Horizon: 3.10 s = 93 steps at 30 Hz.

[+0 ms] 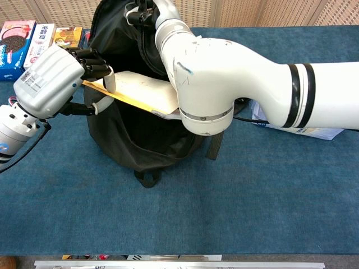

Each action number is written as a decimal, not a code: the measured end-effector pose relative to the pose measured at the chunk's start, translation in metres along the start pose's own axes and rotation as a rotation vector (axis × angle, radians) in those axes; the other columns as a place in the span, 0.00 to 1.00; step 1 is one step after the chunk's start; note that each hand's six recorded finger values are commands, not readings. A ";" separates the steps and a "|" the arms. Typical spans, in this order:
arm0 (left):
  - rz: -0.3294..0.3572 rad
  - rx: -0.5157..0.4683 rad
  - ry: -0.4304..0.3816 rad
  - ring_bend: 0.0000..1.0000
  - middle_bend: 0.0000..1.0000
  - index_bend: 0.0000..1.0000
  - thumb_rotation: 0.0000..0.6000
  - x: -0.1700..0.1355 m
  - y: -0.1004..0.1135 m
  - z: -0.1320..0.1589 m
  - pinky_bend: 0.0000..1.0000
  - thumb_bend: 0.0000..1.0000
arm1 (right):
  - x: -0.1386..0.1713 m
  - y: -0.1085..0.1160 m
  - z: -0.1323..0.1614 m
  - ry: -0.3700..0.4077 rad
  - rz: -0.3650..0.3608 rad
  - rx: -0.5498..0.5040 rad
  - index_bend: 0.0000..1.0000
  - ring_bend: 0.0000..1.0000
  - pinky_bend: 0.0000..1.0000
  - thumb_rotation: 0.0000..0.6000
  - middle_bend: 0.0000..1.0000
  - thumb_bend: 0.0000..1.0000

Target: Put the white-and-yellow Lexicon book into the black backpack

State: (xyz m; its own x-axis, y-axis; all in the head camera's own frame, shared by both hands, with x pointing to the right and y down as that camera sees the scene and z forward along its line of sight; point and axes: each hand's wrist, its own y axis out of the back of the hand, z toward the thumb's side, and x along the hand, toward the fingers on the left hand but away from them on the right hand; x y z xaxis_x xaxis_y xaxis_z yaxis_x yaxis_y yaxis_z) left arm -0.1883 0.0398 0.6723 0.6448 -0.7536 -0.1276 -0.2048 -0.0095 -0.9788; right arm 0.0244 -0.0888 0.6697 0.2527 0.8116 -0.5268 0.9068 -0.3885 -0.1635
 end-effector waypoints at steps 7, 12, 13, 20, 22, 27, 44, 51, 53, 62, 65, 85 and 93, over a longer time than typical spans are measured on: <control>-0.039 0.049 0.081 0.41 0.57 0.71 1.00 -0.006 -0.012 -0.005 0.50 0.34 | 0.001 0.000 0.000 -0.004 0.001 -0.007 0.76 0.71 0.98 1.00 0.70 0.98; -0.073 0.057 0.151 0.41 0.57 0.71 1.00 -0.009 -0.018 -0.005 0.50 0.34 | 0.002 0.000 0.001 -0.003 0.001 -0.011 0.76 0.71 0.98 1.00 0.70 0.98; -0.076 0.060 0.162 0.41 0.57 0.71 1.00 -0.010 -0.019 -0.005 0.50 0.34 | 0.002 0.000 0.001 -0.003 0.001 -0.013 0.76 0.71 0.98 1.00 0.70 0.98; -0.100 0.074 0.252 0.41 0.57 0.71 1.00 -0.011 -0.021 -0.001 0.51 0.34 | 0.002 -0.001 0.002 -0.007 0.000 -0.024 0.76 0.71 0.98 1.00 0.70 0.98; -0.103 0.075 0.272 0.41 0.57 0.71 1.00 -0.011 -0.021 0.000 0.51 0.34 | 0.002 -0.001 0.002 -0.007 -0.003 -0.026 0.76 0.71 0.98 1.00 0.70 0.98; -0.105 0.086 0.302 0.41 0.57 0.71 1.00 -0.008 -0.021 0.006 0.51 0.34 | 0.001 -0.002 0.002 -0.010 -0.004 -0.028 0.76 0.71 0.98 1.00 0.70 0.98; -0.067 0.117 0.232 0.41 0.57 0.71 1.00 0.009 -0.031 0.033 0.51 0.34 | 0.001 -0.002 0.001 -0.019 -0.006 -0.036 0.76 0.71 0.98 1.00 0.70 0.98; -0.053 0.117 0.294 0.41 0.57 0.72 1.00 0.016 -0.034 0.023 0.51 0.34 | 0.000 -0.003 0.001 -0.025 -0.006 -0.048 0.76 0.71 0.98 1.00 0.70 0.98; -0.050 0.122 0.312 0.41 0.57 0.72 1.00 0.015 -0.034 0.021 0.51 0.34 | 0.000 -0.003 0.001 -0.026 -0.006 -0.053 0.76 0.71 0.98 1.00 0.70 0.98; -0.062 0.133 0.342 0.41 0.58 0.72 1.00 0.009 -0.042 0.020 0.51 0.34 | -0.001 -0.004 0.003 -0.045 0.000 -0.099 0.76 0.71 0.98 1.00 0.70 0.98; -0.068 0.137 0.340 0.41 0.59 0.72 1.00 0.005 -0.045 0.020 0.51 0.34 | -0.001 -0.002 0.005 -0.043 -0.004 -0.099 0.76 0.71 0.98 1.00 0.70 0.98; -0.003 0.205 0.362 0.56 0.73 0.74 1.00 0.005 -0.044 0.022 0.59 0.34 | 0.002 -0.002 0.006 -0.043 -0.002 -0.110 0.76 0.71 0.98 1.00 0.70 0.97; 0.023 0.279 0.301 0.56 0.73 0.74 1.00 0.005 -0.051 0.033 0.59 0.34 | 0.003 -0.003 0.007 -0.048 -0.001 -0.118 0.76 0.71 0.98 1.00 0.70 0.97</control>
State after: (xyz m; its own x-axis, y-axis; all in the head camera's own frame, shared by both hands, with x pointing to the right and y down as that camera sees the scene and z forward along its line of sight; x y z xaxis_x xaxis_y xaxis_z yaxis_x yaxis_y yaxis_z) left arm -0.1506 0.0578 0.7162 0.3893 -0.9107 -0.1380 0.0178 0.1572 -0.9874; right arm 0.0202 -0.0885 0.6631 0.2382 0.7886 -0.5669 0.9411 -0.3317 -0.0659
